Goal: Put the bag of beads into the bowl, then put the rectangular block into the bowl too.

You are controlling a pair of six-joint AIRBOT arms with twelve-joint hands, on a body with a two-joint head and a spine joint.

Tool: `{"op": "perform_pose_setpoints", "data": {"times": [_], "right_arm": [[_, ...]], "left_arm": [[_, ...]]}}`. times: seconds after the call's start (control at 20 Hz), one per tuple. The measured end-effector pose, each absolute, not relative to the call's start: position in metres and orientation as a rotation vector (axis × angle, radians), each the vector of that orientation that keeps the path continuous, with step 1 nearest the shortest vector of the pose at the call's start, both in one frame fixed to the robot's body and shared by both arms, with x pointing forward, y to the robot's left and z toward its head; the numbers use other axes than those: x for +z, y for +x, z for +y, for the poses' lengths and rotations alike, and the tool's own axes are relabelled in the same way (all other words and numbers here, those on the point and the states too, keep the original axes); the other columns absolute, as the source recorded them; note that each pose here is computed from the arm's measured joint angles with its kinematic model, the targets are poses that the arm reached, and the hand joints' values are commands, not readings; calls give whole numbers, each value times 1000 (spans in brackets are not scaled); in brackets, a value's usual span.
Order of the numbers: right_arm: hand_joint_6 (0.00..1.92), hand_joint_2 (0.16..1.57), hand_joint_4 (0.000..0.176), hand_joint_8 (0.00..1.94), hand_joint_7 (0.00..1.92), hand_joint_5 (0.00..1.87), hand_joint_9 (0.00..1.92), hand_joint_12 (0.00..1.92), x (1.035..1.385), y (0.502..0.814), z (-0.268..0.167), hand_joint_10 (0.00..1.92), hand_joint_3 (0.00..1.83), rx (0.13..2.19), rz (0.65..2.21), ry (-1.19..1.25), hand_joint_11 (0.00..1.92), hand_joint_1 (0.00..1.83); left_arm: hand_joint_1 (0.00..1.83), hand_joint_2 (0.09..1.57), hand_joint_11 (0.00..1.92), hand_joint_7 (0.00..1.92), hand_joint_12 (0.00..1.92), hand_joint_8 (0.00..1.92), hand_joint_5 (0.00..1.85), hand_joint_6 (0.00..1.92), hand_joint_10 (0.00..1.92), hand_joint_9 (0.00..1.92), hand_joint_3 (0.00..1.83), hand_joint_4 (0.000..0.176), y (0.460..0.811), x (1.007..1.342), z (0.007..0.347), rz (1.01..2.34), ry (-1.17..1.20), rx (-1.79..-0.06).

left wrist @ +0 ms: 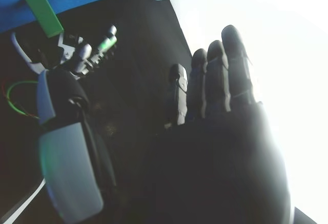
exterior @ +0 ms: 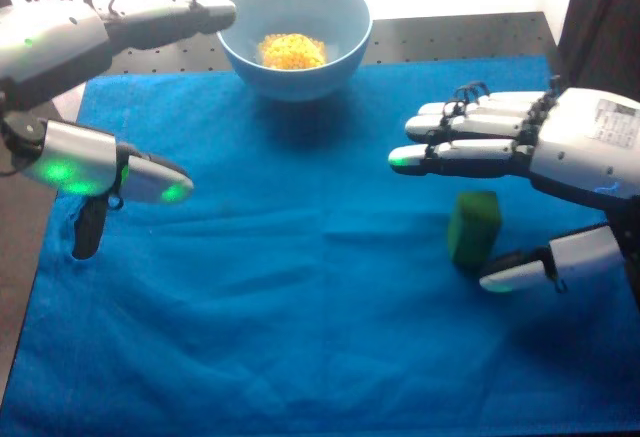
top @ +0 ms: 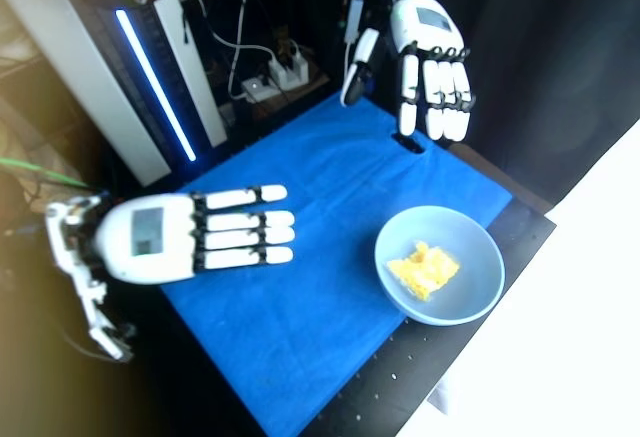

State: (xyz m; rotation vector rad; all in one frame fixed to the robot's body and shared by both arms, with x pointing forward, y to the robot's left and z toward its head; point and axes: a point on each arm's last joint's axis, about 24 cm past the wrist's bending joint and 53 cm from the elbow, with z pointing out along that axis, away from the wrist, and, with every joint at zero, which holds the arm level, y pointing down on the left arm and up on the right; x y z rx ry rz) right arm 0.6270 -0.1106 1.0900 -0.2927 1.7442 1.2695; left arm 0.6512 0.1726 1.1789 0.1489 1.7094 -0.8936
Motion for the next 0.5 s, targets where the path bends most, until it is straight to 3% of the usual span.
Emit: {"op": "perform_pose_setpoints", "data": {"times": [0.05, 0.1, 0.25, 0.3, 0.35, 0.4, 0.45, 0.5], "right_arm": [[6, 982, 74, 8, 511, 532, 480, 790, 1089, 629, -111, 5, 1, 1263, 1748, -290, 195, 714], [3, 975, 79, 9, 611, 632, 578, 1077, 1087, 630, -112, 18, 0, 1251, 1756, -298, 188, 753], [12, 995, 64, 24, 675, 703, 671, 1218, 1084, 633, -111, 53, 1, 1237, 1763, -303, 265, 794], [14, 996, 17, 41, 741, 753, 738, 1183, 1086, 634, -109, 83, 0, 1240, 1759, -301, 357, 830], [2, 980, 0, 108, 833, 855, 705, 1373, 1087, 634, -106, 534, 1, 1246, 1753, -302, 484, 893], [2, 980, 0, 108, 833, 855, 705, 1373, 1088, 634, -106, 534, 1, 1250, 1750, -303, 484, 893], [2, 981, 0, 557, 742, 920, 561, 1628, 1088, 634, -106, 1257, 0, 1251, 1749, -302, 546, 918], [1, 981, 0, 820, 641, 926, 533, 1672, 1088, 634, -106, 1359, 0, 1249, 1750, -302, 540, 920]], "left_arm": [[841, 909, 0, 178, 417, 3, 169, 1, 5, 141, 1, 117, 650, 1174, 174, 1723, 148, -890], [822, 912, 0, 194, 414, 5, 166, 0, 4, 149, 0, 114, 649, 1166, 175, 1744, 129, -890], [790, 903, 0, 195, 421, 3, 168, 1, 4, 152, 0, 110, 649, 1159, 175, 1765, 122, -884], [783, 904, 0, 187, 421, 0, 169, 1, 0, 139, 0, 110, 649, 1159, 175, 1763, 114, -889], [755, 908, 0, 194, 442, 2, 169, 1, 3, 148, 0, 120, 648, 1159, 175, 1761, 115, -893], [755, 908, 0, 194, 442, 2, 169, 1, 3, 148, 0, 120, 648, 1157, 175, 1764, 116, -892], [764, 911, 0, 201, 423, 2, 171, 1, 2, 150, 1, 124, 648, 1157, 176, 1766, 112, -891], [766, 912, 0, 202, 418, 2, 171, 0, 1, 150, 1, 124, 648, 1156, 176, 1767, 107, -891]]}}
